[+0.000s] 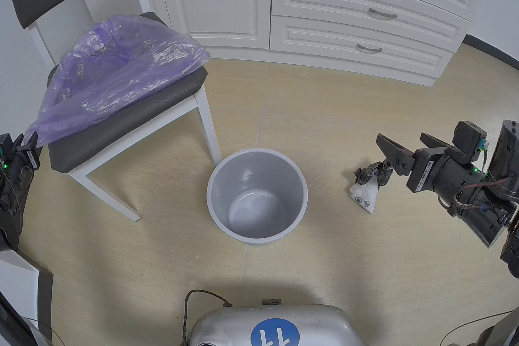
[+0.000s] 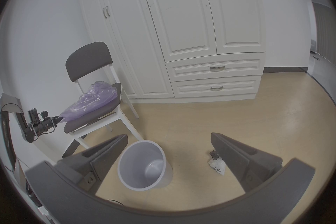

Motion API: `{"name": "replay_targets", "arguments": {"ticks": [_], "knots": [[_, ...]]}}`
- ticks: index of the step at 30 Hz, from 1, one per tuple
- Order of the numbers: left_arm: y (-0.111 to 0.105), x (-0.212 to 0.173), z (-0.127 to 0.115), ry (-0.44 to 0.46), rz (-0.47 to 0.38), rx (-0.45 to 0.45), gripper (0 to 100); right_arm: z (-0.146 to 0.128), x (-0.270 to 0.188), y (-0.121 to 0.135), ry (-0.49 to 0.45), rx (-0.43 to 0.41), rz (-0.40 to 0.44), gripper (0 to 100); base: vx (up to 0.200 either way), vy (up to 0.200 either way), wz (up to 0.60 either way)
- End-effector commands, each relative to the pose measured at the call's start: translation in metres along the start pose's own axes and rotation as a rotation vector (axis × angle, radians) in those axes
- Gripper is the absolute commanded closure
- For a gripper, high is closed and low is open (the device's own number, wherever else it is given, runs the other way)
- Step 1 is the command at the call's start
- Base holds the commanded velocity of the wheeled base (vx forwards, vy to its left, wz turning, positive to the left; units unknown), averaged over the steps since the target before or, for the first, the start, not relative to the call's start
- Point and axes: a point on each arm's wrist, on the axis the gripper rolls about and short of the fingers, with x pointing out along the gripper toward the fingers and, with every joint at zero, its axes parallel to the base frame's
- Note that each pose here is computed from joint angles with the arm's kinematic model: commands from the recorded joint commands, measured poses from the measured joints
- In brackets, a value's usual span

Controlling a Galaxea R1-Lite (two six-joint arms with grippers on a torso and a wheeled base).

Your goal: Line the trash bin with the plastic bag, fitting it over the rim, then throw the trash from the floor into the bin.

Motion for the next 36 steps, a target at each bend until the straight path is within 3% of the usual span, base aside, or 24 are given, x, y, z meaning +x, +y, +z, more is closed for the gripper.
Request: {"name": "replay_targets", "arguments": {"ticks": [1, 11, 15, 23, 25, 29, 36], "knots": [[0.0, -0.001, 0.002, -0.007, 0.0, -0.001, 100, -0.001, 0.0, 0.0, 0.003, -0.002, 0.001, 0, 0.0, 0.0, 0.0], [-0.01, -0.009, 0.012, -0.039, -0.03, -0.011, 100, -0.006, -0.001, 0.01, 0.02, -0.007, 0.039, 0, 0.0, 0.0, 0.0], [-0.025, -0.035, 0.033, -0.097, -0.082, -0.03, 100, 0.001, -0.013, 0.011, -0.021, -0.046, -0.009, 0, 0.0, 0.0, 0.0], [-0.075, -0.062, 0.056, -0.131, -0.293, -0.068, 100, 0.015, -0.03, 0.011, -0.078, -0.079, -0.01, 0, 0.0, 0.0, 0.0], [-0.102, -0.069, 0.065, -0.118, -0.383, -0.099, 100, 0.015, -0.034, 0.014, -0.085, -0.09, -0.016, 0, 0.0, 0.0, 0.0], [-0.134, -0.077, 0.077, -0.14, -0.447, -0.138, 100, 0.019, -0.035, 0.014, -0.1, -0.101, -0.033, 0, 0.0, 0.0, 0.0], [-0.161, -0.095, 0.105, -0.236, -0.59, -0.194, 100, 0.002, -0.021, 0.031, -0.032, -0.041, 0.017, 0, 0.0, 0.0, 0.0]]}}
